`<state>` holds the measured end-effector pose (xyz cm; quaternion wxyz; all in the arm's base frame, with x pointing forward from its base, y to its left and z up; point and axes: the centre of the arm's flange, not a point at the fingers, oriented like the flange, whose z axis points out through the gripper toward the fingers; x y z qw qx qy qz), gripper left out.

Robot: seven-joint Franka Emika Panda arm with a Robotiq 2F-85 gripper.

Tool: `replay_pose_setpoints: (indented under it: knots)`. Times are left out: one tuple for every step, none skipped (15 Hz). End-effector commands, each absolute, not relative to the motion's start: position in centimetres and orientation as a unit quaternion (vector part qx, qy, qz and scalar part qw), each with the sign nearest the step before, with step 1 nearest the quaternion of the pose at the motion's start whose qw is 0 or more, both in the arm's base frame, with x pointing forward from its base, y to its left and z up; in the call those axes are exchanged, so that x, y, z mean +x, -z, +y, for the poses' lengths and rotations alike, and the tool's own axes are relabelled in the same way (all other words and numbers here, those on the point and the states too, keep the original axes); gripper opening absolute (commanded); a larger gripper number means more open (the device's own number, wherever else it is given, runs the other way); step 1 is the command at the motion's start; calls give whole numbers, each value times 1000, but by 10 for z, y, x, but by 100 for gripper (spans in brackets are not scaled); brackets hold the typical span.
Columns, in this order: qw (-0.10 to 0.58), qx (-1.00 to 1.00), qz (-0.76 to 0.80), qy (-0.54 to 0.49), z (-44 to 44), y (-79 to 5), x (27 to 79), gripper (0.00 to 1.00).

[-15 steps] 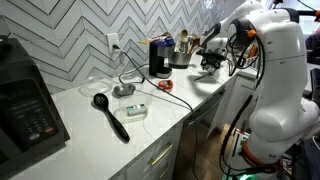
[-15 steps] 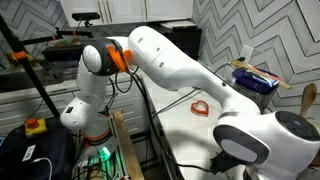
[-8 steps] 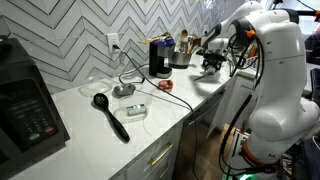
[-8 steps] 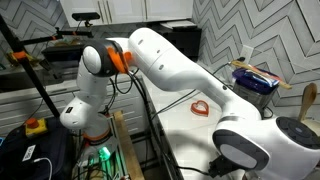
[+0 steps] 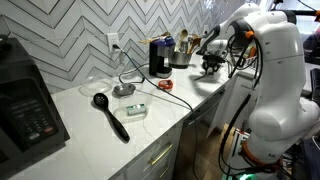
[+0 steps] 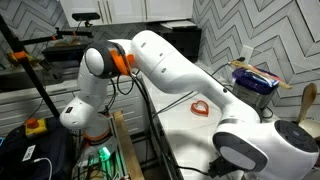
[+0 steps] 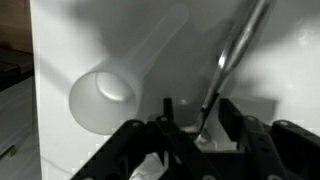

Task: Pick up the silver spoon on the right and put it in the silver bucket

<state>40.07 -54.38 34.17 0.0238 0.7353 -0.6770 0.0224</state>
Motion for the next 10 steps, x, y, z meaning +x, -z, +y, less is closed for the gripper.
replay_pose_setpoints:
  knots:
    - [18,727,-686,-32,-548,-335,402,27]
    - [18,726,-686,-33,-547,-335,402,20]
    - [18,726,-687,-32,-546,-336,401,12]
    - [18,726,-687,-32,-545,-337,401,3]
    - [18,727,-686,-33,-543,-338,401,0]
    - [19,728,-685,-32,-540,-339,401,0]
    - [18,728,-684,-32,-538,-341,401,1]
    - [16,729,-684,-29,-536,-342,402,3]
    - [12,730,-682,-27,-532,-346,401,3]
    - [6,733,-680,-26,-528,-351,401,3]
